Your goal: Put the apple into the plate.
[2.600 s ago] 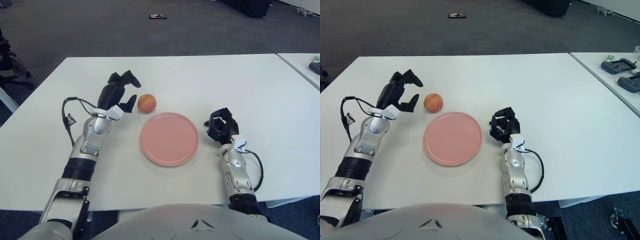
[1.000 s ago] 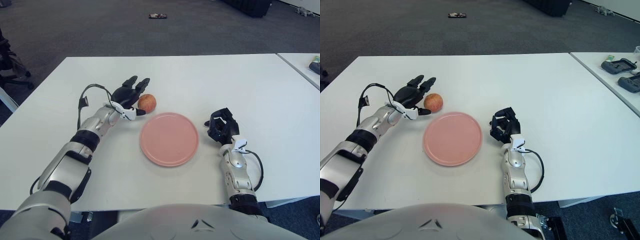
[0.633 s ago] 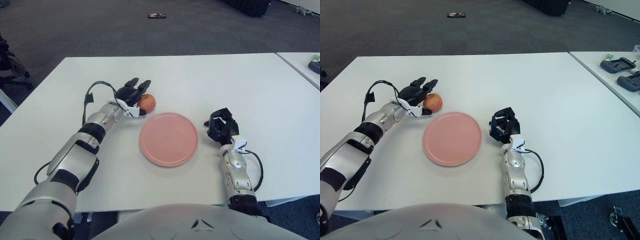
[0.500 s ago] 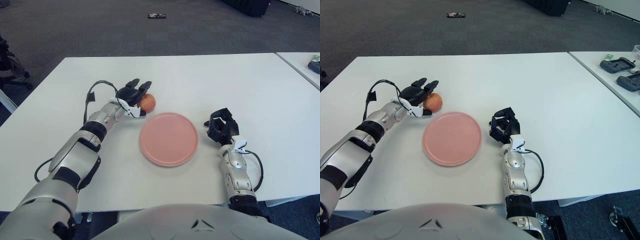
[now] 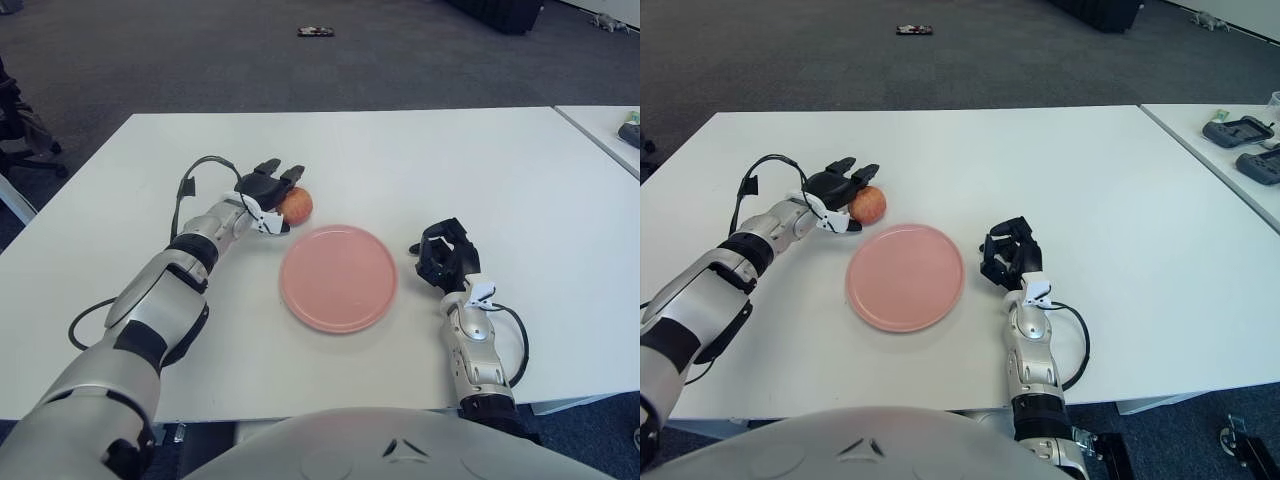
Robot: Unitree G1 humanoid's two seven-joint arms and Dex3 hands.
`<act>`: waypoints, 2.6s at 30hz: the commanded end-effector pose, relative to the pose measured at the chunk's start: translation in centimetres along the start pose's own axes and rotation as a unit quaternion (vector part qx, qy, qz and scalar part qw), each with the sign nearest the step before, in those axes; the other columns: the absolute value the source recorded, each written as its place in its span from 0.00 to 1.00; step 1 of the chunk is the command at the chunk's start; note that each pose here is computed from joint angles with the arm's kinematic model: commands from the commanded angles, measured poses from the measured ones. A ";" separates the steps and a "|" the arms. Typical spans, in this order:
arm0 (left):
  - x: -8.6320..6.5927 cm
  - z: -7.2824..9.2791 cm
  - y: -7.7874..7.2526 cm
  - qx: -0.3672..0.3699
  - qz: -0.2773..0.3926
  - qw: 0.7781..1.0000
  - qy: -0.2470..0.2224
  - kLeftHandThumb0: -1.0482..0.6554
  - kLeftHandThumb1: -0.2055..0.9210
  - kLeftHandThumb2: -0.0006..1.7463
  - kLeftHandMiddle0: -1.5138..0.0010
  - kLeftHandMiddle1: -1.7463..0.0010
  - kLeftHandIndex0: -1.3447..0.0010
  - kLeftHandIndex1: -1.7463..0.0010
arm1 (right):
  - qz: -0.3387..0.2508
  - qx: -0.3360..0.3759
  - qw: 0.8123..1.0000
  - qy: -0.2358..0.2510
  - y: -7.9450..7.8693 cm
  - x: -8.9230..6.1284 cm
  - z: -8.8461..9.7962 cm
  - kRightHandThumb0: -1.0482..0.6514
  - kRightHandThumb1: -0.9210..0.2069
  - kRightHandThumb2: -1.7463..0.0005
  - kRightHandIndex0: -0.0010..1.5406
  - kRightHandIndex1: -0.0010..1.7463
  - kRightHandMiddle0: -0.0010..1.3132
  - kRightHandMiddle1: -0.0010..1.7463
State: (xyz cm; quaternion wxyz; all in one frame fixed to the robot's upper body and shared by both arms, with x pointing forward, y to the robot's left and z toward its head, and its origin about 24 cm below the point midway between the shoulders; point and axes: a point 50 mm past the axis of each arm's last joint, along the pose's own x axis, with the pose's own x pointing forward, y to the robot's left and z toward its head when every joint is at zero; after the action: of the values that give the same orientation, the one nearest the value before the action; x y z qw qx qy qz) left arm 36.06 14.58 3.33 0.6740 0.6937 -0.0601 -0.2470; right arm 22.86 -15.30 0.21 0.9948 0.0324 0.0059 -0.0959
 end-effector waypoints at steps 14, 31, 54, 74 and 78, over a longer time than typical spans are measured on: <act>1.2 1.3 2.1 0.028 0.007 0.999 -0.034 0.05 0.71 0.44 1.00 1.00 1.00 0.88 | -0.002 0.003 1.000 0.009 -0.2 -0.3 -0.4 0.38 0.31 0.42 0.41 0.76 0.32 1.00; 2.0 2.5 2.4 0.083 -0.035 0.994 -0.058 0.04 0.76 0.44 1.00 1.00 1.00 0.86 | -0.007 0.001 1.000 0.016 -0.4 -0.4 -0.6 0.38 0.31 0.42 0.40 0.77 0.31 1.00; 2.5 3.7 2.3 0.132 -0.074 0.986 -0.074 0.05 0.82 0.42 1.00 1.00 1.00 0.76 | -0.017 0.002 1.000 0.016 -0.4 -0.5 -0.5 0.38 0.31 0.42 0.41 0.78 0.32 1.00; 2.3 2.3 1.0 0.123 -0.116 0.986 -0.006 0.05 0.81 0.41 1.00 1.00 1.00 0.87 | -0.022 0.001 1.000 0.012 -0.5 -0.7 -0.2 0.38 0.31 0.42 0.41 0.75 0.31 1.00; 2.2 1.9 0.7 0.137 -0.116 0.984 0.009 0.04 0.81 0.40 1.00 1.00 1.00 0.95 | -0.023 0.002 1.000 0.012 -0.6 -0.8 -0.1 0.38 0.30 0.43 0.41 0.75 0.31 1.00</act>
State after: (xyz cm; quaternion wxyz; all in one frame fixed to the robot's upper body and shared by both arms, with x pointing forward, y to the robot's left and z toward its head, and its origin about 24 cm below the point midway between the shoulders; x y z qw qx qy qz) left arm 37.38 10.61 4.07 0.5541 0.7692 -0.0323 -0.3168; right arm 22.27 -15.61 0.34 0.9932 0.0320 0.0060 -0.1121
